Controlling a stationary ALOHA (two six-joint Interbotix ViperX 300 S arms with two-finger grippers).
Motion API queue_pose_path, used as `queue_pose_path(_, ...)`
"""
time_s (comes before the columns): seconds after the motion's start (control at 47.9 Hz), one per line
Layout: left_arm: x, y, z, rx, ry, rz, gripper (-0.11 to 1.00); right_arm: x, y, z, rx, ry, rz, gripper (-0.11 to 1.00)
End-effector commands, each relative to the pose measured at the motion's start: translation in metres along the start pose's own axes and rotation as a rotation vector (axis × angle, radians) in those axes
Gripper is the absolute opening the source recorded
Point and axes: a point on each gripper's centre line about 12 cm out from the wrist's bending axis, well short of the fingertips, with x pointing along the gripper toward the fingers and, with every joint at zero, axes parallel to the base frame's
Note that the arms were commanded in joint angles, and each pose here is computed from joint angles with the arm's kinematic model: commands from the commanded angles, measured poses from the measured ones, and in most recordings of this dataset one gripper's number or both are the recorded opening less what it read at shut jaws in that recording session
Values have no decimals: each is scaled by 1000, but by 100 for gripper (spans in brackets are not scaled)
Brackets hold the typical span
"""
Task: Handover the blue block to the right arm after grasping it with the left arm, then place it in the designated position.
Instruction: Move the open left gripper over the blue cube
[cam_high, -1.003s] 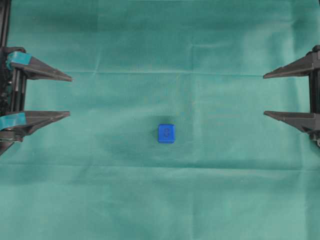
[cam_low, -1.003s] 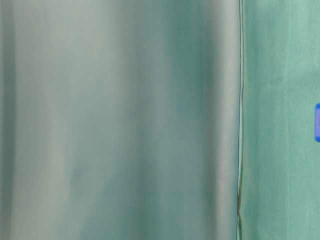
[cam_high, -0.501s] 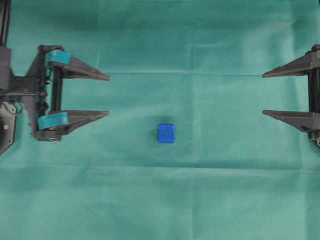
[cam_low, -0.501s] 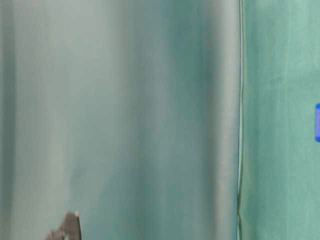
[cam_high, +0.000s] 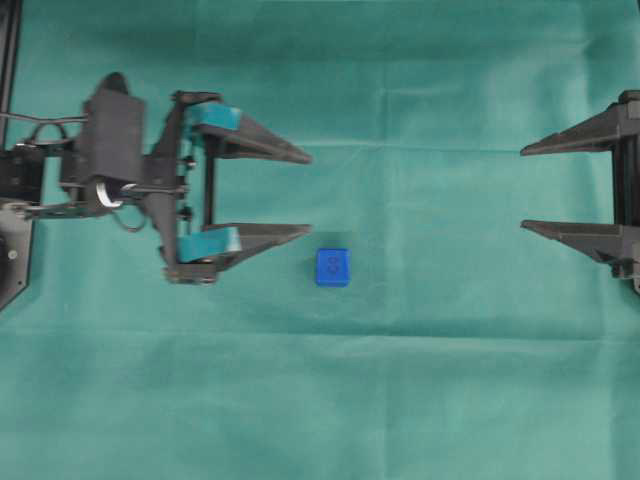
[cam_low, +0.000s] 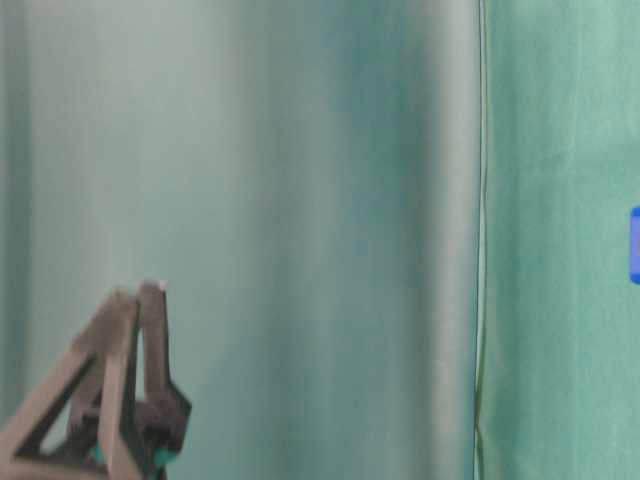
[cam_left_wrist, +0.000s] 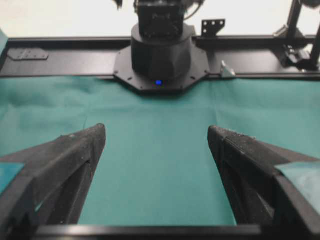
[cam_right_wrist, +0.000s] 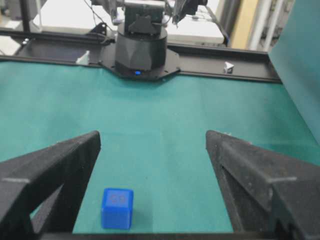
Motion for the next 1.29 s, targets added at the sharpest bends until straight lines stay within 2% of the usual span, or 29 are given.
queue_pose_path(0.0,9,0,15,5,-31,0,99,2,0,12,-3,-34,1,93)
queue_pose_path(0.522,25,0,13,-6,71,-2,99,3,0,11,-3,-29,-1,93)
queue_pose_path(0.794,35,-1,10,-5,276,-10,99,3,0,11,-3,-28,-1,93)
queue_pose_path(1.128,49,-1,6,-7,593,-15,99,3,0,11,-2,-28,-1,93)
queue_pose_path(1.274,54,-1,7,-11,690,-15,99,3,0,11,-2,-28,0,93)
